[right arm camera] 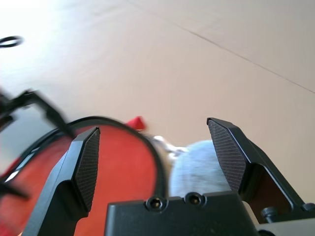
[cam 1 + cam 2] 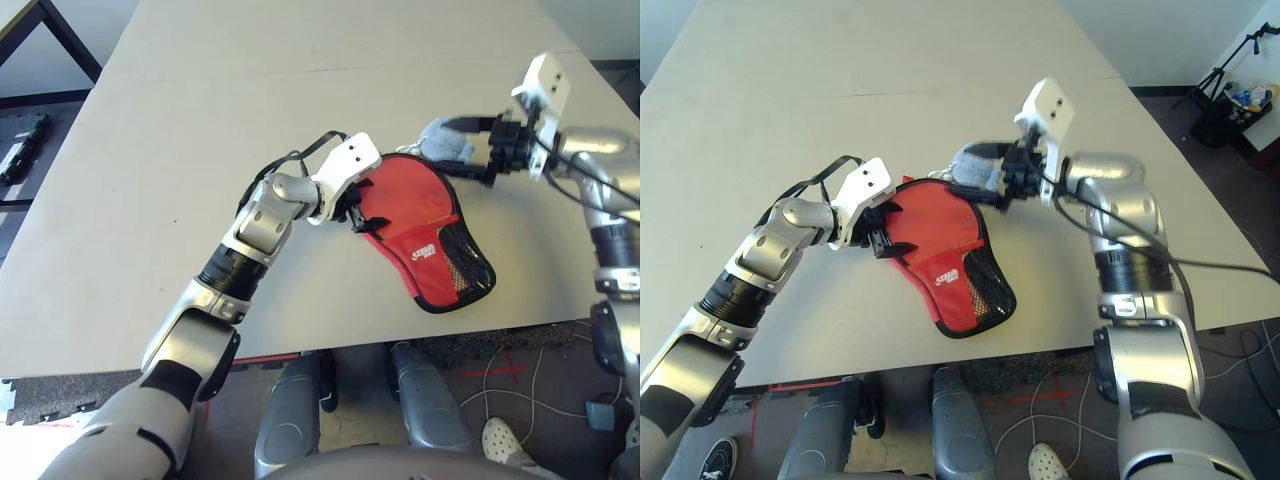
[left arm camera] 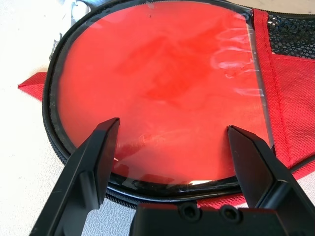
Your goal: Store the ping-pong paddle in its case and zip it.
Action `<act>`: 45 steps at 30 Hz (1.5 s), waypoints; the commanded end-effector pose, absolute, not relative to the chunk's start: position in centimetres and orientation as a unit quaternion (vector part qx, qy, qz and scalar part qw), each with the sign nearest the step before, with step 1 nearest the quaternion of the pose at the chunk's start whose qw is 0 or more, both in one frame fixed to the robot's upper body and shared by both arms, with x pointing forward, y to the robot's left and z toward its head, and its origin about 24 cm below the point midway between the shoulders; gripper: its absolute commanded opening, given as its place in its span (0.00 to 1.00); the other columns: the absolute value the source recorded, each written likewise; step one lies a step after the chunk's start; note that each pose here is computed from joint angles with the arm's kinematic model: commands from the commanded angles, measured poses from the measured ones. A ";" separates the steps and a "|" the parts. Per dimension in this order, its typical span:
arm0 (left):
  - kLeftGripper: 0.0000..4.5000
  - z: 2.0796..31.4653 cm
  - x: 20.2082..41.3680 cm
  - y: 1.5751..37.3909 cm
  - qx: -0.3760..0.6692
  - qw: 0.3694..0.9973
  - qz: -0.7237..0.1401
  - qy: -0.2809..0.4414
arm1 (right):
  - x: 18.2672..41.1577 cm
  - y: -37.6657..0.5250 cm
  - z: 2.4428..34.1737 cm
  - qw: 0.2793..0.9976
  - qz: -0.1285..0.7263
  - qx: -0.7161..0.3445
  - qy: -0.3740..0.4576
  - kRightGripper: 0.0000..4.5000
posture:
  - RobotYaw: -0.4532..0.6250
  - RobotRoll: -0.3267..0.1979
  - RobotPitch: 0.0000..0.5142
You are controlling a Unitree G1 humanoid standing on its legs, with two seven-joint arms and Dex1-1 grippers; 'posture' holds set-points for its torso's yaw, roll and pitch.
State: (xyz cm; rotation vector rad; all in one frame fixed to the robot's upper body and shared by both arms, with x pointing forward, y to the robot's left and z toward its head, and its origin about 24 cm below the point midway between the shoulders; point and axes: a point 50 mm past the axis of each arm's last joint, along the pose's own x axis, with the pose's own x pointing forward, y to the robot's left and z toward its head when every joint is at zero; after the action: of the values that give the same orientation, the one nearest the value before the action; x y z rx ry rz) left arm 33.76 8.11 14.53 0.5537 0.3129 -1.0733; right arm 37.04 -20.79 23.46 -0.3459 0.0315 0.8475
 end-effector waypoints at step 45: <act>1.00 11.1 32.8 7.9 0.269 0.788 -0.508 0.220 | 37.6 -26.6 18.7 0.933 0.302 -0.074 0.182 0.04 | 0.28 0.62 0.44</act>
State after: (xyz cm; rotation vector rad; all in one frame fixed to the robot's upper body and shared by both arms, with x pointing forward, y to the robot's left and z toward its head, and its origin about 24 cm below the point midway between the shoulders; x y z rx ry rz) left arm 33.29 7.31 14.33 0.5676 0.3163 -1.0915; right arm 38.07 -25.76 18.82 -0.1287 0.3376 0.6253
